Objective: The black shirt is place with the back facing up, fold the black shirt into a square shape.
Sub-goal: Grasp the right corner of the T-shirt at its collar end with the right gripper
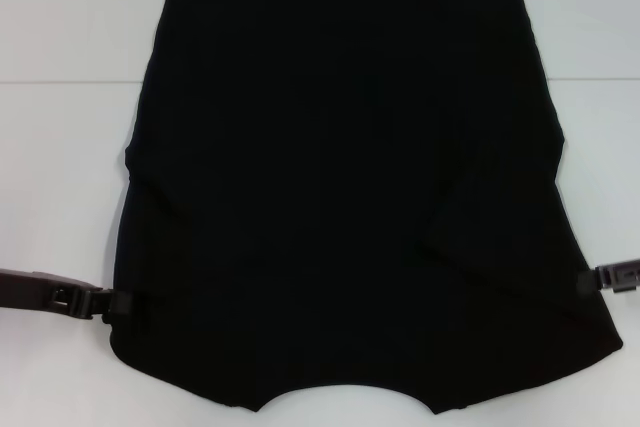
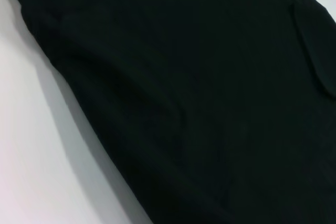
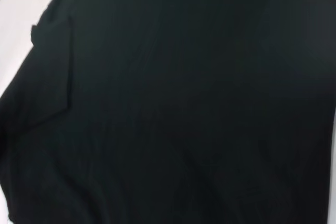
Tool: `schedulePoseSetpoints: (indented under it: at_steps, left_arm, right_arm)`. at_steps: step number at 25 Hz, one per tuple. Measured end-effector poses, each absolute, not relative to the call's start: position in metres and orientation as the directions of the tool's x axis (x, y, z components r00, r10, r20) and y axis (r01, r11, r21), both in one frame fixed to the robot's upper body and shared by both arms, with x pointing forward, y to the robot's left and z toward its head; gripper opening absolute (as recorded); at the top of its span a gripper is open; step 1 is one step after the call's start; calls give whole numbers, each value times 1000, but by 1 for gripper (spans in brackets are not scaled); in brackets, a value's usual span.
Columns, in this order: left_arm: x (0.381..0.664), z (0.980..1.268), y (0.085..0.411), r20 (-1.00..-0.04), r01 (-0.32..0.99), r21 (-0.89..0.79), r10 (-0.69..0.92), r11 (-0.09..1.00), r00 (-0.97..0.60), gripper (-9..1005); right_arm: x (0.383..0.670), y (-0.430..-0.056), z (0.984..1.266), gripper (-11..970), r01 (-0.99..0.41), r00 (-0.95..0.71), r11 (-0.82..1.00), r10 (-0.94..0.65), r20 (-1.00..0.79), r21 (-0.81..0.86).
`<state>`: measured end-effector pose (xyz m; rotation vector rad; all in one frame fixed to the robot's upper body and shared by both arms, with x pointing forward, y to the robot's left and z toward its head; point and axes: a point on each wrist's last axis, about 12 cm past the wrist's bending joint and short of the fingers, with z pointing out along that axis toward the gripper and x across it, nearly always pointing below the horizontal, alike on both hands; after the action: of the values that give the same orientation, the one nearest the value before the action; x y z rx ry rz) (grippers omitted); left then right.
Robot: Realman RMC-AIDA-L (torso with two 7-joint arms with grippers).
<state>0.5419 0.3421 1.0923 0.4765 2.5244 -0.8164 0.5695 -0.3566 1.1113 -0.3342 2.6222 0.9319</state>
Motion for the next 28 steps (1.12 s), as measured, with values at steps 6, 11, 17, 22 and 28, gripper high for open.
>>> schedulePoseSetpoints:
  at_steps: [6, 11, 17, 22, 28]
  left_arm:
    - [542, 1092, 342, -506, 446, -464, 185, 765, -843, -2]
    - [542, 1092, 341, -507, 447, -463, 185, 766, -842, -2]
    - [542, 1092, 341, -508, 447, -462, 185, 766, -841, -2]
    - [542, 1091, 340, -508, 448, -464, 185, 764, -841, -2]
    - [542, 1090, 340, -509, 451, -464, 188, 762, -840, -2]
  right_arm:
    - [558, -356, 1099, 918, -306, -926, 752, -94, -365, 584]
    - [552, -358, 1094, 917, -291, -932, 752, -84, -352, 591]
    - [546, -363, 1090, 916, -272, -937, 758, -70, -341, 593]
    - [544, -364, 1088, 915, -266, -939, 765, -69, -336, 586]
    - [543, -361, 1084, 915, -265, -942, 769, -77, -327, 582]
